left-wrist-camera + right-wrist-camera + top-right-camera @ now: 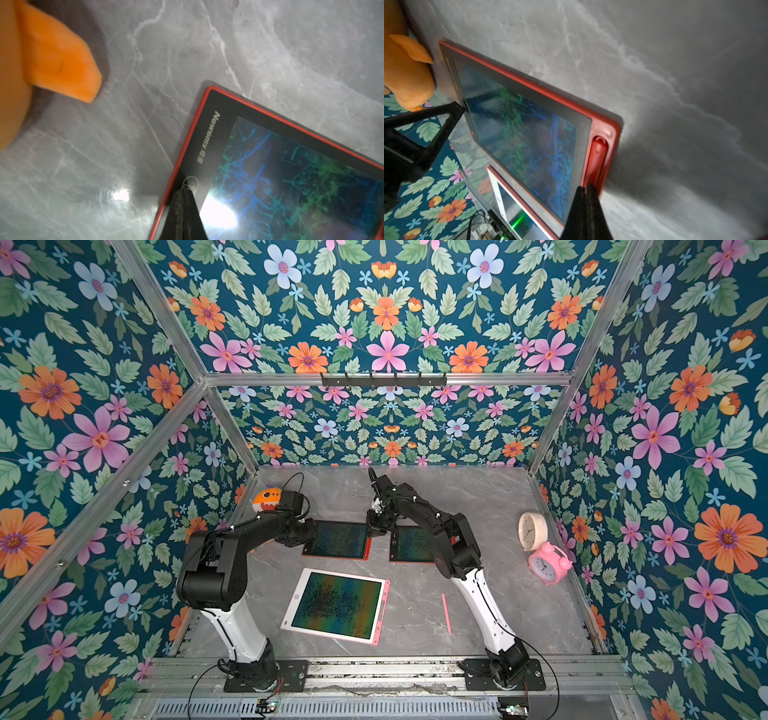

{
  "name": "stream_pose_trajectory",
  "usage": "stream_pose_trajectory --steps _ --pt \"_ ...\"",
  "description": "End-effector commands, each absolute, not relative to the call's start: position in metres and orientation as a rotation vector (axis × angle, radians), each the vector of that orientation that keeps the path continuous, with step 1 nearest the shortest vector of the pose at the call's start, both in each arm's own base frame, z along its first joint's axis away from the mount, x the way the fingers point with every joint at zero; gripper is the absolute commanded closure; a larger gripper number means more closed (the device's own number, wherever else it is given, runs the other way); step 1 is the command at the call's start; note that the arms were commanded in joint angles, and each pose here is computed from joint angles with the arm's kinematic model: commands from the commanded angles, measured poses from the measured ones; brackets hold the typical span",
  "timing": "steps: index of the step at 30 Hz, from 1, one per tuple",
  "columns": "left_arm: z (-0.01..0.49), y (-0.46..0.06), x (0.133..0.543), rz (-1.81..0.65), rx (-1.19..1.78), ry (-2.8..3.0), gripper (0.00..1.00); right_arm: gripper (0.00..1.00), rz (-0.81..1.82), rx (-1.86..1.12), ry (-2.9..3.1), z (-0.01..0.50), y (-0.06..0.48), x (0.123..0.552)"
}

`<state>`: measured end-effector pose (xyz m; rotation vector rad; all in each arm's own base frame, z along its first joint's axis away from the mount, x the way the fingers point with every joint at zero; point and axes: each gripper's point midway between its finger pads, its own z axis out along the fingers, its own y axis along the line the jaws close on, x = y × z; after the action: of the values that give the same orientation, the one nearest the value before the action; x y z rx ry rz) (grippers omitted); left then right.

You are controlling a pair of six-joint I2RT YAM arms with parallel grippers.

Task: Place the stylus back onto the writing tablet
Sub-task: Place the stylus on the writing tablet.

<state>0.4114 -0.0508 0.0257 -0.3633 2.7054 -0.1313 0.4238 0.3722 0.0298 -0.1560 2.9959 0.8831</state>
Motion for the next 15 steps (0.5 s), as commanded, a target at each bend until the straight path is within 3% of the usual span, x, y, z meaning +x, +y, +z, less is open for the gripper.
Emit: stream_pose_trajectory --steps 1,7,15 --pt "0.010 -0.042 0.392 -0.060 -0.392 2.788 1.00 1.00 0.765 -0.157 3.039 0.011 0.361 0.419" --pt "0.007 -0.044 0.392 -0.073 -0.407 2.791 1.00 1.00 0.276 -0.240 3.120 -0.025 0.324 0.408" --pt "0.010 -0.047 0.393 -0.107 -0.414 2.776 1.00 1.00 -0.034 -0.314 3.102 -0.026 0.307 0.403"
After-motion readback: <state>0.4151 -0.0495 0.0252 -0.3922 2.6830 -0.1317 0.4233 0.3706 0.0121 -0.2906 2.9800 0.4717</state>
